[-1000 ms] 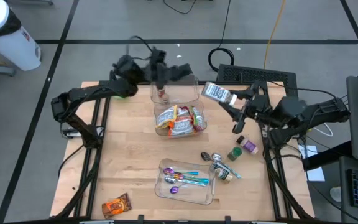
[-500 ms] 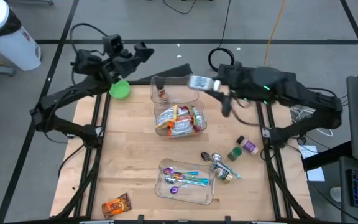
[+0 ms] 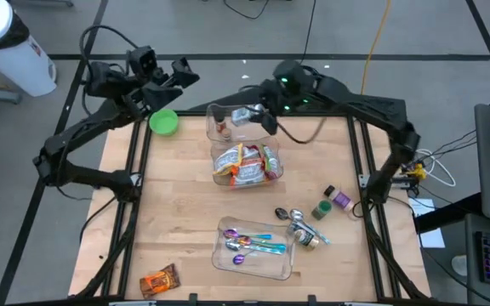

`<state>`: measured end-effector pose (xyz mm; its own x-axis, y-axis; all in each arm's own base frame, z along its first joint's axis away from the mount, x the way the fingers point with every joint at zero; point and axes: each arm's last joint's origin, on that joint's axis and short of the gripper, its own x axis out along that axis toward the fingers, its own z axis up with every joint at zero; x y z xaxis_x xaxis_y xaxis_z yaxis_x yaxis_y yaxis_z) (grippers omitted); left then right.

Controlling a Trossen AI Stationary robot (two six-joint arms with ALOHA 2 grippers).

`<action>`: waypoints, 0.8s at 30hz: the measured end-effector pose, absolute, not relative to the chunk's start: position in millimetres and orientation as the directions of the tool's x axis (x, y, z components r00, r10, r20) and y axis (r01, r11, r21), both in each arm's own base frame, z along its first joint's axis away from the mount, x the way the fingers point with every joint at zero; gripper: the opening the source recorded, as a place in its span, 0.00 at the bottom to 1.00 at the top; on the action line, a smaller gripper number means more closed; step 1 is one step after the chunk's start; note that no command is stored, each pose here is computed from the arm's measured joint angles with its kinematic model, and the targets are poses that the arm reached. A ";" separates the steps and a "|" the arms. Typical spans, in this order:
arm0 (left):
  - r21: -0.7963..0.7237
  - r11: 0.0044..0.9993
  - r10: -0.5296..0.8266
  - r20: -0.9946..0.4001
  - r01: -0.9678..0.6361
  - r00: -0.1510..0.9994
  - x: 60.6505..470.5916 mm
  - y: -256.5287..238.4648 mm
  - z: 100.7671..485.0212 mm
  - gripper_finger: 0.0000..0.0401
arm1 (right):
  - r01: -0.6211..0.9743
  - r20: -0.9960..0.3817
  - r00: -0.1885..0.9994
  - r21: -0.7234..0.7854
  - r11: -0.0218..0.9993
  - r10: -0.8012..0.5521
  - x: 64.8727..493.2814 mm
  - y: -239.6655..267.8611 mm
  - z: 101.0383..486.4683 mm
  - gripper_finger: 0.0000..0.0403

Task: Pick & Place Food Item
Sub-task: Put the white seasoning bottle into the top transparent bin

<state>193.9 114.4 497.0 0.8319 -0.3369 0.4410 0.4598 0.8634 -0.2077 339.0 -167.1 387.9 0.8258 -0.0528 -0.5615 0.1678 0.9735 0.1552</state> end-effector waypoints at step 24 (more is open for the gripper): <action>-0.248 0.909 -0.291 0.195 0.334 0.937 175.4 144.3 474.9 0.70 | 0.240 -0.912 0.405 0.044 0.970 -0.059 376.6 -233.0 313.0 0.48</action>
